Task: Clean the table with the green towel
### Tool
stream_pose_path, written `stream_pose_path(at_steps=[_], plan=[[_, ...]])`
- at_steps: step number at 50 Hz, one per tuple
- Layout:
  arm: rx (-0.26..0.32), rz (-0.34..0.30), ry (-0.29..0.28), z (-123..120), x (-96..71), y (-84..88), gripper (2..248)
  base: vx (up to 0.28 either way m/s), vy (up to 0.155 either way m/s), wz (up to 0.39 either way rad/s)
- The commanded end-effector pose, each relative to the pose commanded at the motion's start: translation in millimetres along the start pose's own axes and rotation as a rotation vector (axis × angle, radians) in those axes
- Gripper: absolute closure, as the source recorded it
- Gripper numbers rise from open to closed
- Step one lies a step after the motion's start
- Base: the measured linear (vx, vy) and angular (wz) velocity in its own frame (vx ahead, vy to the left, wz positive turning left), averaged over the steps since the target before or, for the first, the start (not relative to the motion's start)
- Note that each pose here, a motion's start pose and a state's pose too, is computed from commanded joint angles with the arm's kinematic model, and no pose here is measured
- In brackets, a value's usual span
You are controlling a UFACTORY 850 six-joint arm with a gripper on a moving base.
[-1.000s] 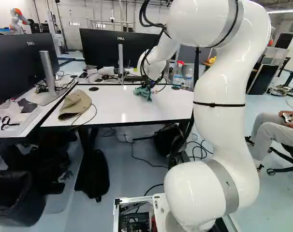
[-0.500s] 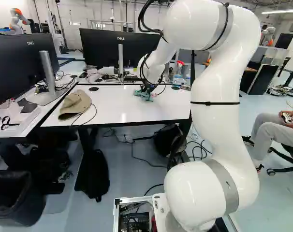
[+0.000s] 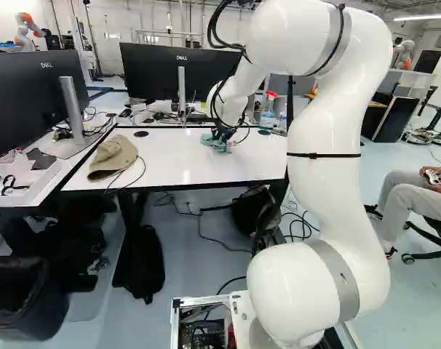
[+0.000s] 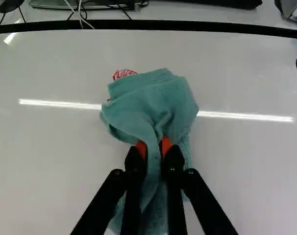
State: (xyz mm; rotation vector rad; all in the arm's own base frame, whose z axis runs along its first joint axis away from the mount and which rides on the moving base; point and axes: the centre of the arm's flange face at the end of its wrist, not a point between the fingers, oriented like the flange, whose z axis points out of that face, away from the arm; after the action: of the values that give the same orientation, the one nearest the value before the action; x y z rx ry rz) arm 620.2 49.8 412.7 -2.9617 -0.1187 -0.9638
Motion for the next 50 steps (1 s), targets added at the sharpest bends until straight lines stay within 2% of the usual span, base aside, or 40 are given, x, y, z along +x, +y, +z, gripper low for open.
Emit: stream_pose_path(at_steps=[9, 22, 38, 50], plan=[[-0.004, 0.005, 0.002, 2, 1.9, 4.2, 195, 0.000, 0.000, 0.000], [-0.021, 0.029, 0.013, 11, 12.8, 22.9, 195, 0.000, 0.000, 0.000], [-0.037, 0.049, 0.034, 28, 31.5, 40.5, 195, 0.000, 0.000, 0.000], [-0.041, 0.054, 0.053, 42, 47.1, 46.6, 195, 0.000, 0.000, 0.000]])
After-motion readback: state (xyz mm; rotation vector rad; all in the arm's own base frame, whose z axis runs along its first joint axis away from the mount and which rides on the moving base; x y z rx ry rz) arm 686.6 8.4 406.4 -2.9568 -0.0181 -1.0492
